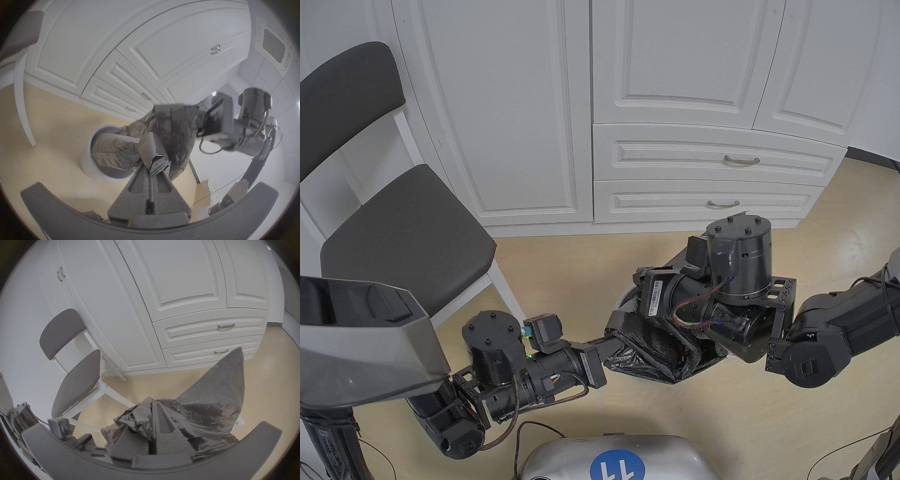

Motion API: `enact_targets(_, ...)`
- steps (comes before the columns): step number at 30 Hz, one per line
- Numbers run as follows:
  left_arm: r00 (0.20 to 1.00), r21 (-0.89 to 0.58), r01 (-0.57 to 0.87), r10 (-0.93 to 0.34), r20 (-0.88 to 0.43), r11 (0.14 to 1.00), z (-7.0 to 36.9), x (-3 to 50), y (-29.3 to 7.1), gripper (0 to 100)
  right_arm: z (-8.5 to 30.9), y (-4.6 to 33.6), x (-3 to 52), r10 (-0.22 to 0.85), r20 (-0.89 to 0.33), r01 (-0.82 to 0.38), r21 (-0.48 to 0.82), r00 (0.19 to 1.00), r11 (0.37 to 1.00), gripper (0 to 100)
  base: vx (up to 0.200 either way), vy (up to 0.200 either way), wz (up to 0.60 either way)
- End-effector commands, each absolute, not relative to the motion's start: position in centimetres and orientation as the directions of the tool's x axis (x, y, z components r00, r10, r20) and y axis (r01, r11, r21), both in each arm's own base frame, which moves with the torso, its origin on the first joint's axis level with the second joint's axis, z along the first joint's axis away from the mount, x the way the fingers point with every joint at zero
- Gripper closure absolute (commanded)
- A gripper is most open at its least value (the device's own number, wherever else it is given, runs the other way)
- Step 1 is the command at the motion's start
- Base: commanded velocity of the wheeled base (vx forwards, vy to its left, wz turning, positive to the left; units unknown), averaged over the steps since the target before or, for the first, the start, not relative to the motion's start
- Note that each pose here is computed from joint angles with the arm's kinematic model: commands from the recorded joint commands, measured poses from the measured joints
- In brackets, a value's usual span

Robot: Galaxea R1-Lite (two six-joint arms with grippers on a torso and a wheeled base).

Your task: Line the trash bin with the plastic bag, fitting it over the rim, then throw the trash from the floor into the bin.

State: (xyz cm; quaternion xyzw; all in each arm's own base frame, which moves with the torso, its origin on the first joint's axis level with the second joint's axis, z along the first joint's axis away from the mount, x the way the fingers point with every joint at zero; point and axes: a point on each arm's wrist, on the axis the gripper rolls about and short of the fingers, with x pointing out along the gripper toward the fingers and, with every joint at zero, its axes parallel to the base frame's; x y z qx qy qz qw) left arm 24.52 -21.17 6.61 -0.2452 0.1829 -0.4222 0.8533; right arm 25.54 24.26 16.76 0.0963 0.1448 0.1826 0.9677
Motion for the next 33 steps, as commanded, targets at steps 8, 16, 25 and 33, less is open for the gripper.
enact_targets(8,0.547,-0.592,0.604,-0.818,-0.18,0.534,3.3,24.7,-22.5,0,16.7,25.1,25.6,0.392,-0.24,-0.333,0.252,0.888,0.908,100,0.0,0.0,0.0)
enact_targets(16,0.545,-0.604,0.594,-0.818,-0.184,0.532,3.2,24.7,-22.5,0,16.4,25.2,25.8,0.389,-0.249,-0.33,0.248,0.887,0.911,100,0.0,0.0,0.0)
enact_targets(25,0.516,-0.605,0.612,-0.837,-0.181,0.508,3.0,24.2,-23.4,0,15.8,26.7,26.3,0.406,-0.249,-0.33,0.296,0.879,0.896,100,0.0,0.0,0.0)
enact_targets(33,0.502,-0.603,0.629,-0.848,-0.167,0.491,3.3,23.8,-23.9,0,15.7,27.1,26.5,0.41,-0.247,-0.328,0.313,0.878,0.891,100,0.0,0.0,0.0)
